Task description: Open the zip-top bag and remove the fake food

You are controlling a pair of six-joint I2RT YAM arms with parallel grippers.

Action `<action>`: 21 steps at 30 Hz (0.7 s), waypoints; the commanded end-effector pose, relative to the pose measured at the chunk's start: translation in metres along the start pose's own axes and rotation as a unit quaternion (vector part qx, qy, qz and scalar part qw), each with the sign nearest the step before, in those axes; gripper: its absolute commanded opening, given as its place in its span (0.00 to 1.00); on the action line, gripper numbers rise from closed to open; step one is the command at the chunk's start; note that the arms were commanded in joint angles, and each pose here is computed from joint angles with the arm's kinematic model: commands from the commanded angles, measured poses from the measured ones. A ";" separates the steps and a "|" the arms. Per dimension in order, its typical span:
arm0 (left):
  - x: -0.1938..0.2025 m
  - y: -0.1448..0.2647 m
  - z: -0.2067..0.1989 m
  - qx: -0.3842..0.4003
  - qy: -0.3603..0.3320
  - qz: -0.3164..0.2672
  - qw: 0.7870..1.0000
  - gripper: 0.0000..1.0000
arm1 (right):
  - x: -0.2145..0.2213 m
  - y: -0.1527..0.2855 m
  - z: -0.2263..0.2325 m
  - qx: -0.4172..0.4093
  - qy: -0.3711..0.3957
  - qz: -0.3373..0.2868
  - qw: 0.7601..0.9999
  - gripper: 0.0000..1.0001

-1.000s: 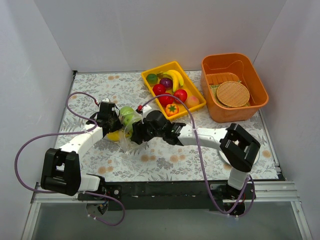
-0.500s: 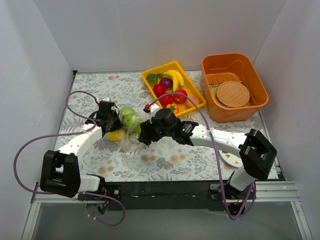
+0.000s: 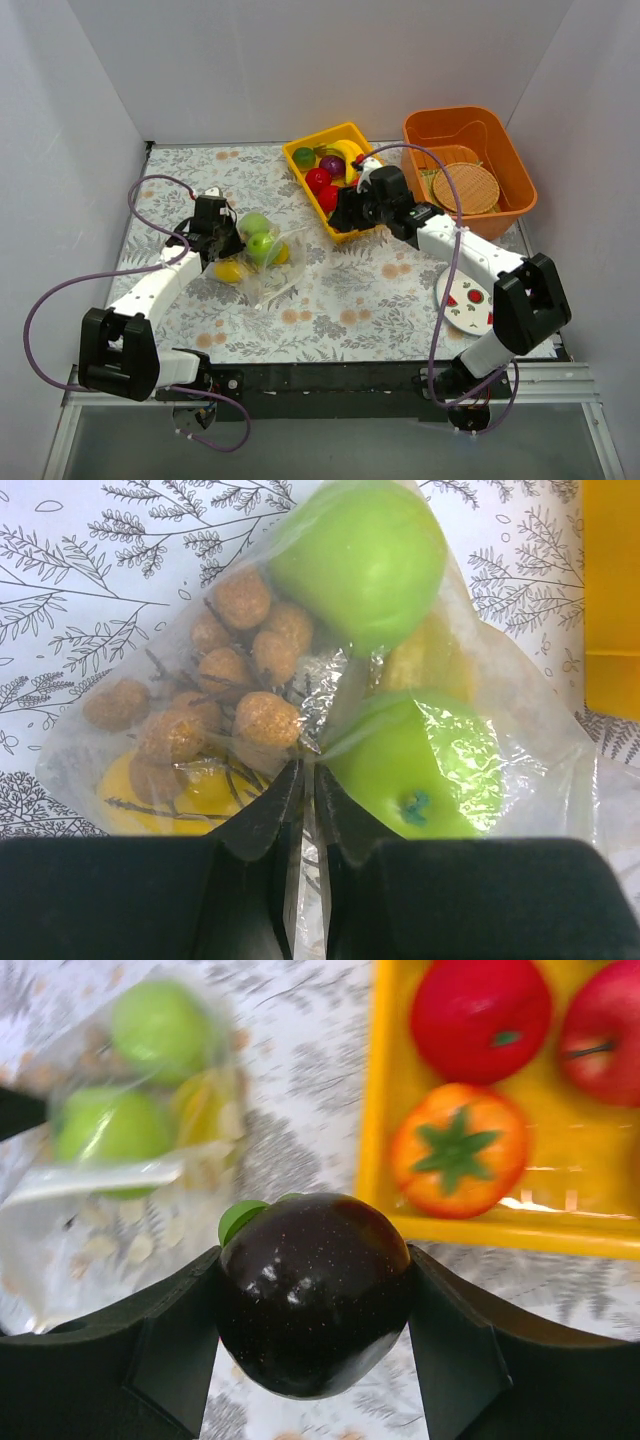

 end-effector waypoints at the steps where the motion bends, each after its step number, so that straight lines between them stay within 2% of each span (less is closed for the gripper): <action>1: -0.019 0.019 -0.010 0.027 -0.005 -0.030 0.999 0.10 | -0.032 -0.011 -0.039 0.039 -0.021 -0.031 0.999 0.27; 5: -0.022 0.022 -0.012 0.031 -0.008 -0.033 0.999 0.11 | -0.043 -0.031 -0.085 0.103 -0.055 -0.034 0.993 0.26; 13: -0.031 0.031 -0.017 0.043 -0.011 -0.043 0.998 0.14 | -0.043 -0.062 -0.120 0.179 -0.078 -0.011 0.981 0.28; 21: -0.042 0.042 -0.022 0.050 -0.018 -0.058 0.997 0.18 | -0.028 -0.073 -0.135 0.207 -0.085 0.015 0.975 0.45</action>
Point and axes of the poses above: each gripper's point midway between its finger pads, its own y axis back along the fingers, its own z axis along the line the jaws close on, x = y × z, the point moved 8 cm from there along y, back along the fingers, and after that the axes turned 2 degrees about y, right-handed, at the moved point
